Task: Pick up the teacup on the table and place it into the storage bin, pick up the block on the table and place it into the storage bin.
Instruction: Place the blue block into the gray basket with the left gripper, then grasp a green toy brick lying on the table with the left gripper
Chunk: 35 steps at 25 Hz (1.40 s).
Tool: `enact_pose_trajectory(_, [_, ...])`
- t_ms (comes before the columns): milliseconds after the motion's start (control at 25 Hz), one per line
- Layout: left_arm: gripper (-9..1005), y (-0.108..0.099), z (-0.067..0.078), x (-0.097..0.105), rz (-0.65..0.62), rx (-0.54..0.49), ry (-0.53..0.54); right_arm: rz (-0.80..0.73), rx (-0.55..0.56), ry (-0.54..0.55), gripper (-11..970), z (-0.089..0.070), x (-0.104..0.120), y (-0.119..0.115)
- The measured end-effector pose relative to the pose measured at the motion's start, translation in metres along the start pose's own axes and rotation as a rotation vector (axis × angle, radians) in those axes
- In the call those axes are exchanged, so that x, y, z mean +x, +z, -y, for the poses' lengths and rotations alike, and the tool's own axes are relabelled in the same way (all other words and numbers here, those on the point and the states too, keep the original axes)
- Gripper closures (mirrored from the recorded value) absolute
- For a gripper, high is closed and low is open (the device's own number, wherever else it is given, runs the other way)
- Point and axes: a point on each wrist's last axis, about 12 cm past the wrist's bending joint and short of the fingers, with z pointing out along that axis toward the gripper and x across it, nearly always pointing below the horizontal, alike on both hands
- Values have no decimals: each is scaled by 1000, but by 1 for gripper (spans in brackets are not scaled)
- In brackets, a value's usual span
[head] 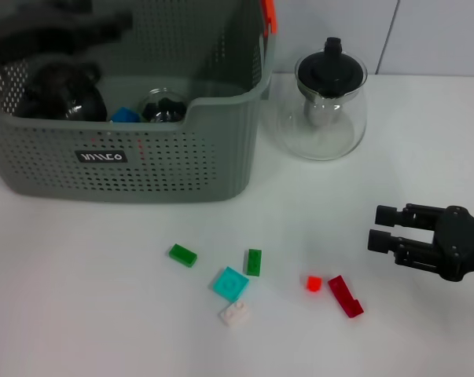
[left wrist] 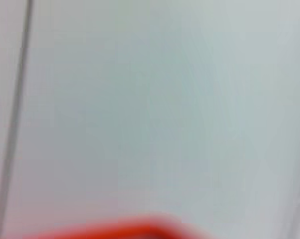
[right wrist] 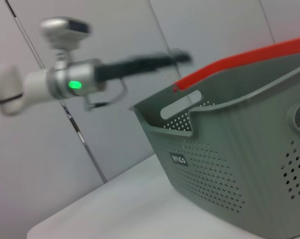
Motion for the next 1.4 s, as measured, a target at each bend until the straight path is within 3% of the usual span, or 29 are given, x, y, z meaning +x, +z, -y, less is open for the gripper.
enact_pose_trajectory(80, [208,-27,7,8,168,106,-4,0,0,-1,376,0,0,0])
enact_pose_trajectory(200, [149,-56,18,26,315,218,56,0,0,-1,377,0,1,0])
enact_pose_trajectory(280, [109,-68,26,42,337,256,122,0,1,-1,377,0,1,0])
enact_pose_trajectory(360, [69,-72,35,64,263,280,171,-1,1,0,377,0,1,0])
enact_pose_trajectory(480, [62,-71,52,105,91,315,198,-3,2,1,377,0,1,0])
enact_pose_trajectory(640, [87,-63,64,145,-24,319,206,0,7,5,377,0,2,-2])
enact_pose_trajectory(840, [180,-45,68,178,-119,264,196,3,10,8,377,0,3,-2])
enact_pose_trajectory(960, [260,-35,73,191,-172,259,199,3,10,8,377,0,3,-2])
enact_pose_trajectory(1400, [257,-22,81,206,-254,280,184,2,10,10,377,-1,3,-2])
